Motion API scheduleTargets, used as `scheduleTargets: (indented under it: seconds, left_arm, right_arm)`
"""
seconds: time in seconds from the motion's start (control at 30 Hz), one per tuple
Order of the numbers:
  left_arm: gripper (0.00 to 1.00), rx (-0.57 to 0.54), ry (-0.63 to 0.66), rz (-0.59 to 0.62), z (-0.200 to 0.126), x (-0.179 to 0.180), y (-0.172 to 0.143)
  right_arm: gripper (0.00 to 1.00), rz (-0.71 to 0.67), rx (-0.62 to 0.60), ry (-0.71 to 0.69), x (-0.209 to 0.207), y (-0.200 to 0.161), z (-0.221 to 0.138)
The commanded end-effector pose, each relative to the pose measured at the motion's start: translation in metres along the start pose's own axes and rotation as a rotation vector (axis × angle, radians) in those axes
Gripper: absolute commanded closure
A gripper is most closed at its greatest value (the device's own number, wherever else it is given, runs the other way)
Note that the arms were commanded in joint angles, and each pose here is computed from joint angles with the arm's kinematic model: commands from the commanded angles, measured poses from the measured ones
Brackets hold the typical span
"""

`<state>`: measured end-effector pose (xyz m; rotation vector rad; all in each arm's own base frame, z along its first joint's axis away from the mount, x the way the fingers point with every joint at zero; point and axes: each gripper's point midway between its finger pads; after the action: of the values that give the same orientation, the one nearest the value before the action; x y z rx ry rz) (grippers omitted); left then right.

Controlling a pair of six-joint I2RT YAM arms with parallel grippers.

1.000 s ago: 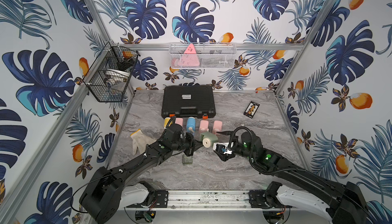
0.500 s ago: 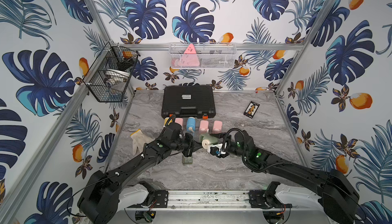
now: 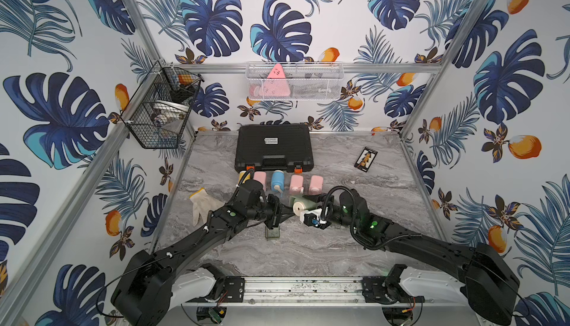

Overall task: Put the tray back into the pencil sharpener
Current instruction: Pick up the pencil sharpener from the center of the board, then close the container of the pencil sharpener.

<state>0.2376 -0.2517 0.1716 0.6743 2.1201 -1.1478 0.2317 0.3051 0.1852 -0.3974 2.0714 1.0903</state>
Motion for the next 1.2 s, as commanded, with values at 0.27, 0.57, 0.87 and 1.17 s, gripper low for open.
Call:
scheduleTargets:
  seconds: [0.27,0.57,0.87,1.17]
  left_arm:
    - [0.48,-0.150,-0.061,0.080,-0.023,-0.004,0.014]
    - [0.48,-0.509,0.011,0.286,-0.075,0.013,0.059]
    - [0.50,-0.718,0.418,0.686,-0.116,0.028,0.096]
    - [0.53,-0.603,0.527,0.637,-0.106,0.076,0.108]
  right_arm:
    - [0.53,0.084,0.009,0.011,0.001,-0.004,-0.003]
    - [0.52,0.257,0.099,0.113,0.013,-0.015,-0.020]
    - [0.52,0.351,0.311,0.368,0.046,-0.026,-0.043]
    - [0.50,0.372,0.405,0.524,0.073,-0.032,-0.033]
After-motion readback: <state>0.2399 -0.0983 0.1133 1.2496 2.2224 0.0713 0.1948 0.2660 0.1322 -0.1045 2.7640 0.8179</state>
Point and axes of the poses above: each gripper's point midway between its finger pads, its own z axis out along the fingers, its own x axis along the line the jaws close on, y = z × x
